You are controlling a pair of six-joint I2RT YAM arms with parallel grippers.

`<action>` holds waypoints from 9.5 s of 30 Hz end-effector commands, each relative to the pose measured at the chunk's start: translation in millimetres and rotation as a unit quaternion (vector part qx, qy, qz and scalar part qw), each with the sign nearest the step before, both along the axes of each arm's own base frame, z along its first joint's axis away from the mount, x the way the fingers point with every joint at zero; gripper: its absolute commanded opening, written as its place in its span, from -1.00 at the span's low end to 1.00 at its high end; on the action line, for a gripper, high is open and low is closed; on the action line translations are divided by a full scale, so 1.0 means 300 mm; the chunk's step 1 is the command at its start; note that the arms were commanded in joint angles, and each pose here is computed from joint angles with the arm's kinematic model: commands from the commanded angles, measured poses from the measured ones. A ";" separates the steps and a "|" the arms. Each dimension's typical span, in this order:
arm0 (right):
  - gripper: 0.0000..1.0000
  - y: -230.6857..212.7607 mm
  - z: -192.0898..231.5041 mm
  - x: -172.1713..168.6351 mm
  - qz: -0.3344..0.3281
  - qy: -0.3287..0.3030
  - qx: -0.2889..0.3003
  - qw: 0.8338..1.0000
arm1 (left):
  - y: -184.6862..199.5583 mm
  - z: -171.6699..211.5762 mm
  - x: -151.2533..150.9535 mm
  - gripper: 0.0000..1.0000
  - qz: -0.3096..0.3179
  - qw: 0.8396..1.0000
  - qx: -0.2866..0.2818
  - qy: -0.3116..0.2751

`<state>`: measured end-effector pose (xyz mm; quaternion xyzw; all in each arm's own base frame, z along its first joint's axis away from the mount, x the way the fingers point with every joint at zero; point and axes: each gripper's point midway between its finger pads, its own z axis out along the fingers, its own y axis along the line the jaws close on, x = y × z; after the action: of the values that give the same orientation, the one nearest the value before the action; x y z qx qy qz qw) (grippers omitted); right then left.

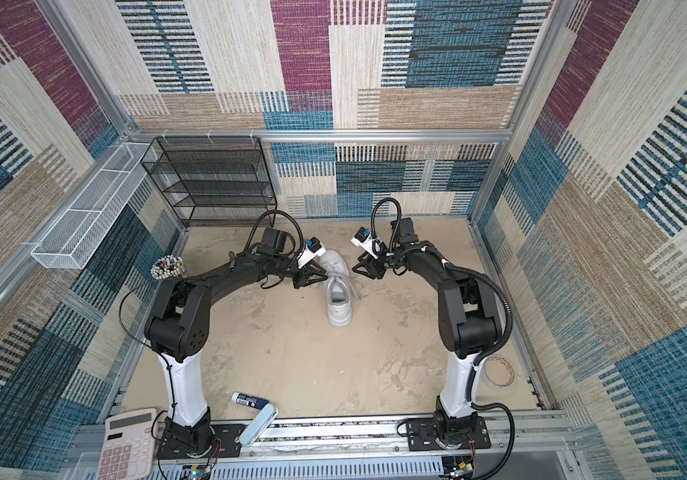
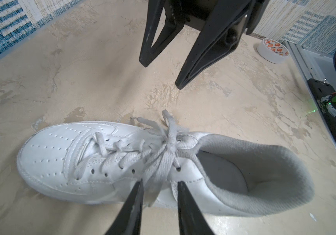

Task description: Tie the shoes

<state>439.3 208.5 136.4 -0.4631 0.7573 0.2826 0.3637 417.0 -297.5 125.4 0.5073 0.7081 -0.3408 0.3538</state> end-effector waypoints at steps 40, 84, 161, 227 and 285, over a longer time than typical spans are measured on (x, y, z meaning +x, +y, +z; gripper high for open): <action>0.00 0.147 0.057 -0.055 0.071 0.005 0.048 0.996 | 0.009 -0.039 -0.036 -1.00 -0.024 0.998 0.049 0.002; -0.48 0.225 -0.021 -0.076 0.099 0.040 0.036 0.994 | 0.070 -0.025 -0.091 -1.00 0.001 0.996 0.087 0.006; -0.20 0.255 -0.034 -0.064 0.094 0.043 0.030 0.994 | 0.045 0.062 -0.030 -1.00 0.005 0.996 0.089 -0.028; -0.51 0.241 -0.103 -0.039 0.066 0.048 -0.013 0.997 | 0.233 0.056 -0.058 -1.00 0.048 0.986 0.157 -0.020; 0.05 0.072 0.080 0.065 -0.007 0.026 0.047 0.999 | 0.090 -0.098 -0.072 0.09 0.049 0.986 0.145 0.070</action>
<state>453.9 233.1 150.3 -0.4408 0.7593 0.3262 0.3505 391.4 -268.9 90.4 0.5051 0.7941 -0.2460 0.2318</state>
